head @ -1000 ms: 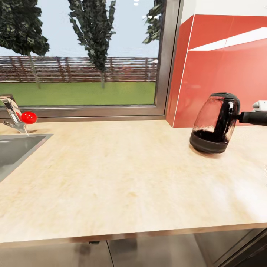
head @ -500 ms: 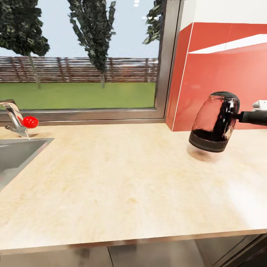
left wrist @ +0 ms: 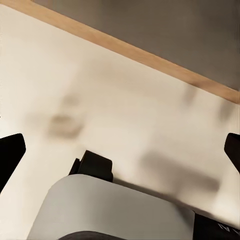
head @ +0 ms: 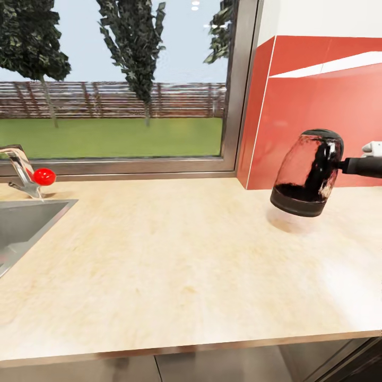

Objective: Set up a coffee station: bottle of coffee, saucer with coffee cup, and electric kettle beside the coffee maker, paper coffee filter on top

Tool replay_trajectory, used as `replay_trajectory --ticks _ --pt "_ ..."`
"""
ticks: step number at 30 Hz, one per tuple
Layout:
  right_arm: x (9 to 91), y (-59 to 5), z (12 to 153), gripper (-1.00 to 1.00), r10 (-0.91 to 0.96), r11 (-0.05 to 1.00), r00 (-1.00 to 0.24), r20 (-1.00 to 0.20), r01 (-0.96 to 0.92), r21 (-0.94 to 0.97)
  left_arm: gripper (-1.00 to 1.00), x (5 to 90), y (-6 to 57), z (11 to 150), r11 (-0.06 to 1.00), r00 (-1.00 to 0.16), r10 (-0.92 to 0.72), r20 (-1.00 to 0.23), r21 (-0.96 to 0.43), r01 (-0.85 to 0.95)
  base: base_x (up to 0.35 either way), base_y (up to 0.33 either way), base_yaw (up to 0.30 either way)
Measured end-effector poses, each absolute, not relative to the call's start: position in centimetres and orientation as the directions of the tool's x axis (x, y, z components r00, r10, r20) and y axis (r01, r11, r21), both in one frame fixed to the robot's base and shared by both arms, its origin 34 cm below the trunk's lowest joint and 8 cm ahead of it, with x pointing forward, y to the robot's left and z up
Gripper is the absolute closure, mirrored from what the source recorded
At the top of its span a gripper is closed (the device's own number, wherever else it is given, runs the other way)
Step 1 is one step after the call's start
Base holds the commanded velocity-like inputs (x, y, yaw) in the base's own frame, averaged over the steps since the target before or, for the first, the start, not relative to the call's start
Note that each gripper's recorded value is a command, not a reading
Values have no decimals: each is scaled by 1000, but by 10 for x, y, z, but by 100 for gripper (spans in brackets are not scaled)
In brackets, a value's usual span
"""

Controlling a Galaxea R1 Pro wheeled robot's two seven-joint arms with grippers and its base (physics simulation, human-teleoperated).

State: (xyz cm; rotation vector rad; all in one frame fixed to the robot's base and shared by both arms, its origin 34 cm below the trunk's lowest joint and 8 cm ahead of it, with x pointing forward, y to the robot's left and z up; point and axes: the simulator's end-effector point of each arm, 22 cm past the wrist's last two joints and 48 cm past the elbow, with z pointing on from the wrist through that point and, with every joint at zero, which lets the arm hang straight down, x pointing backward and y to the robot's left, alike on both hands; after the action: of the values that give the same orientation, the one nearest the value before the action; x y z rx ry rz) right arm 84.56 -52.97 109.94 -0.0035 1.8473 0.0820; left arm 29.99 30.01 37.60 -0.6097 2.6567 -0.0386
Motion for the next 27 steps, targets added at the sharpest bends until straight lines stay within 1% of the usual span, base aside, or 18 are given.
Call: replay_trajectory --ticks 4,13,27 --pt "845 -529 1104 100 33 998 -266 -963 -47 47 -100 300 300 376 904 -819 -423 -387 -117 -411 0 0 56" --pt "845 -528 1106 100 31 998 -262 -965 -49 45 -100 300 300 376 904 -819 -423 -387 -117 -411 0 0 170" --pt "850 -514 1104 100 33 996 -263 -964 -73 54 -100 300 300 376 904 -819 -423 -387 -117 -411 0 0 16"
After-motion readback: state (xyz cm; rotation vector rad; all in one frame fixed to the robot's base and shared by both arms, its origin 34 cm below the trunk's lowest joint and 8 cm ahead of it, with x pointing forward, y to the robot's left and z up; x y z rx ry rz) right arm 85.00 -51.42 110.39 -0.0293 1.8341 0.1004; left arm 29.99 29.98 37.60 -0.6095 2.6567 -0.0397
